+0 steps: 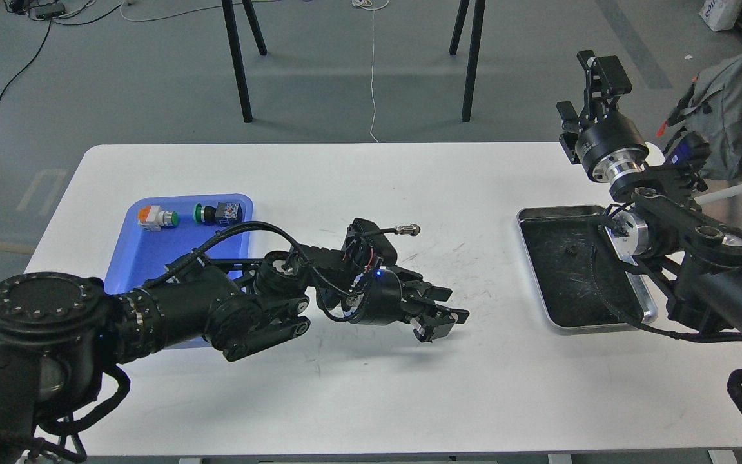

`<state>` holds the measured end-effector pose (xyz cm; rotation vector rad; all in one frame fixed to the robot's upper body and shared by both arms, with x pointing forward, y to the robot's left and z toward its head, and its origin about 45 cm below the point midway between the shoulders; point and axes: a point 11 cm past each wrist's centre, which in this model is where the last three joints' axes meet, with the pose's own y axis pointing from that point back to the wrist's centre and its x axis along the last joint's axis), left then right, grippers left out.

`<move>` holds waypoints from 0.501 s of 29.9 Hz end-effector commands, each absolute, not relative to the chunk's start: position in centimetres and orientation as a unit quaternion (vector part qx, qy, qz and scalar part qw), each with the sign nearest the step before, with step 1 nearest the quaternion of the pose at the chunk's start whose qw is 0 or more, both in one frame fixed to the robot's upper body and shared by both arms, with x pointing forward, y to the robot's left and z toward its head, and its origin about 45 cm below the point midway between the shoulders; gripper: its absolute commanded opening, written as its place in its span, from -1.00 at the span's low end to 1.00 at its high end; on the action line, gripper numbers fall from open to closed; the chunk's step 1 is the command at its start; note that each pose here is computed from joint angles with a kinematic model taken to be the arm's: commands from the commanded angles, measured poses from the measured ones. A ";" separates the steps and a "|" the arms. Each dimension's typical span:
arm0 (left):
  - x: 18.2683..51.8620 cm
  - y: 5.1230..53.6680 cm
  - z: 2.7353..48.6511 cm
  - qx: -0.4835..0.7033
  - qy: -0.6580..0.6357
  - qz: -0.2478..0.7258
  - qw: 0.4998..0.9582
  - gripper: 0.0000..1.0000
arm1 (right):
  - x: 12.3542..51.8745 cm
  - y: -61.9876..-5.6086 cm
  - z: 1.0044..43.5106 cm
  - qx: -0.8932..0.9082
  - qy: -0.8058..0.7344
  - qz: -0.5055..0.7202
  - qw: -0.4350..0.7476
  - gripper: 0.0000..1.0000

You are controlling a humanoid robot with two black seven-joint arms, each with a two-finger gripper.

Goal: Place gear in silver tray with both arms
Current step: 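Lower the left gripper and open it to set the gear on the table, then withdraw the left arm and move the right gripper toward the gear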

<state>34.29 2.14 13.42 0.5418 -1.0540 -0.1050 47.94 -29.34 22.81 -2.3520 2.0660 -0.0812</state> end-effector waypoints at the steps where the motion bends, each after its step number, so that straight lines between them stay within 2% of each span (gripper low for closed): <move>1: 35.8 1.1 16.2 0.227 -0.490 -0.005 0.842 0.25 | 48.0 -29.1 23.0 -0.755 0.655 -0.029 0.001 0.91; 5: 37.8 1.1 19.2 0.203 -0.474 0.051 0.855 0.45 | 48.0 -28.9 23.2 -0.757 0.652 -0.029 0.005 0.91; 10: 42.3 6.4 22.7 0.196 -0.425 0.163 0.868 0.63 | 47.9 -29.1 23.7 -0.760 0.649 -0.033 0.008 0.91; 15: 45.4 12.8 25.2 0.190 -0.364 0.263 0.873 0.77 | 47.7 -29.4 25.0 -0.768 0.639 -0.042 0.012 0.92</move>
